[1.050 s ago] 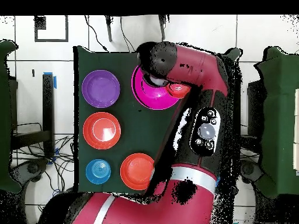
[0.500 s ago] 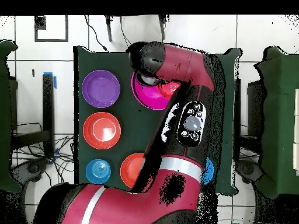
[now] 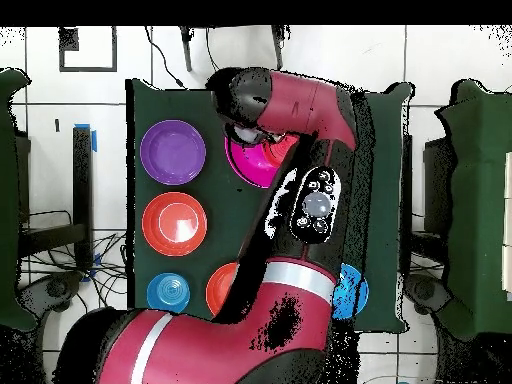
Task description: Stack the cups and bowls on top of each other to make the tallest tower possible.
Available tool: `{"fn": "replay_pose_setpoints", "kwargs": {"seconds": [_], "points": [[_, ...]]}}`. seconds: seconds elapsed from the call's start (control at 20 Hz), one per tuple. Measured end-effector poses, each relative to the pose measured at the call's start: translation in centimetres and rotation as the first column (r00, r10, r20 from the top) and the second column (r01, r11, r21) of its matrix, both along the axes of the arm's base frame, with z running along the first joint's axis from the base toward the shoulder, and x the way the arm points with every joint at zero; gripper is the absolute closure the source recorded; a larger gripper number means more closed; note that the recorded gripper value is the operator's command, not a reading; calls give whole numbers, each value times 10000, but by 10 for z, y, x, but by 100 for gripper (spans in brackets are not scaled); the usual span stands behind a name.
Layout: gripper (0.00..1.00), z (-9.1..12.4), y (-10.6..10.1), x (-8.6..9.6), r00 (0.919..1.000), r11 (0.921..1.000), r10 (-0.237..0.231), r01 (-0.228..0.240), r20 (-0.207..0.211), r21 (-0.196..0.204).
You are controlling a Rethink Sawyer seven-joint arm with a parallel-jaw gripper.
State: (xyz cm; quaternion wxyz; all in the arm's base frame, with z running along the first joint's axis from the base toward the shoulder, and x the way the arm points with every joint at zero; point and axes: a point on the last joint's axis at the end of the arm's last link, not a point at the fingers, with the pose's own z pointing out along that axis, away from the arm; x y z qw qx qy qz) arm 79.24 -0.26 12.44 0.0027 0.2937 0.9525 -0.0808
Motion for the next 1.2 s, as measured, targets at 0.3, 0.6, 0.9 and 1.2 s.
{"fn": "replay_pose_setpoints", "kwargs": {"seconds": [0.3,0.6,0.9,1.2], "points": [[100,1,4,5,9999,9998,117,-116,83,-131],[100,5,5,11,9997,9997,154,-151,195,-183],[100,7,8,17,9994,9995,184,-177,287,-255],[100,7,12,19,9996,9994,201,-196,181,-300]]}}
